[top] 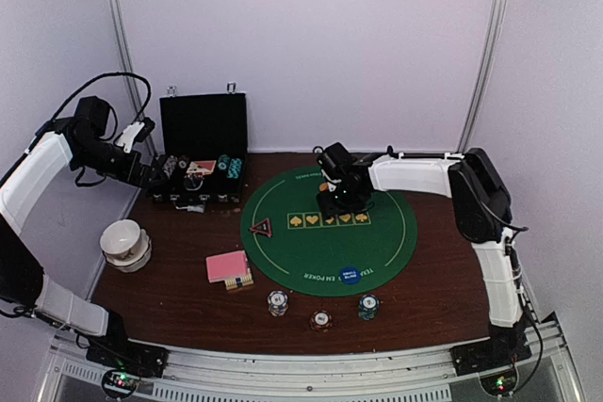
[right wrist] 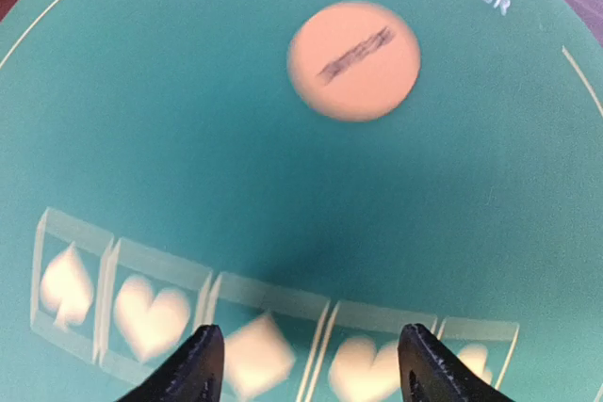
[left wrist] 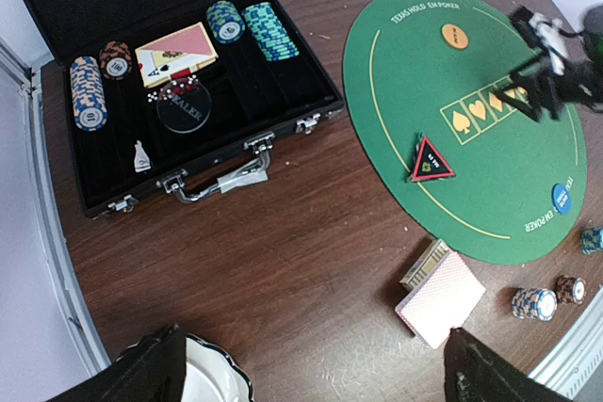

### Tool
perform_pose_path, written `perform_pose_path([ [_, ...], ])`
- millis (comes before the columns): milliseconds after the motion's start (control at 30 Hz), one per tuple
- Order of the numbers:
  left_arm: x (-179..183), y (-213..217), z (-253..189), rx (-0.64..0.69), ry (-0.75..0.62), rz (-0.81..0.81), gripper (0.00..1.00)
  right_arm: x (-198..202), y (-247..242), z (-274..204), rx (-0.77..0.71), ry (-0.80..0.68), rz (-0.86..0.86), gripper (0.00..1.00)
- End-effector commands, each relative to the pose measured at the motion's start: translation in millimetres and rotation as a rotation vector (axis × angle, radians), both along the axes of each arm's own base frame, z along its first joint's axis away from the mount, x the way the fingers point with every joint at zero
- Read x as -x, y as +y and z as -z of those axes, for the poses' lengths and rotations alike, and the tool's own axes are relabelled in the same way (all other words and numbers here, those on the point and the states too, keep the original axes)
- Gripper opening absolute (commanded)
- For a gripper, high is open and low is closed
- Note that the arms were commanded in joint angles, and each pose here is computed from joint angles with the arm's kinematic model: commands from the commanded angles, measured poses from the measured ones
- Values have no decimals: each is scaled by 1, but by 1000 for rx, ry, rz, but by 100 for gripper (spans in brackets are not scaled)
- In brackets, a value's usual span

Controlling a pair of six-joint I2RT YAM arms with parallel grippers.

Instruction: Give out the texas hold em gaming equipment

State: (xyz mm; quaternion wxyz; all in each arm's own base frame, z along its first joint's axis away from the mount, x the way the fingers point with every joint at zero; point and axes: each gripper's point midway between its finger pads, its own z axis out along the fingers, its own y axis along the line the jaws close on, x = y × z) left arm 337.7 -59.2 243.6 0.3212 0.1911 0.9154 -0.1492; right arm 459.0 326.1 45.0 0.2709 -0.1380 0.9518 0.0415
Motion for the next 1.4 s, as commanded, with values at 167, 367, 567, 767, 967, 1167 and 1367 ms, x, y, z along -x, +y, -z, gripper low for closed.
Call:
perform_pose_path([
  [167,7,0,-2,-12,8,29,98,138,25,-26,-30,59,-242,67],
  [367,10,-1,-6,-5,2,35,98,189,15,-12,21,118,-305,64],
  [567,9,-3,-11,8,-8,34,98,207,1,5,89,163,-327,62],
  [767,9,-3,-11,9,-6,35,97,210,-18,14,149,166,-307,59],
  [967,8,-4,-13,15,-8,36,98,208,-33,19,200,163,-275,54],
  [1167,8,-4,-14,14,-12,35,98,202,-53,18,200,168,-212,48],
  [1367,7,-3,-15,11,-15,37,97,201,-80,17,198,184,-149,41],
])
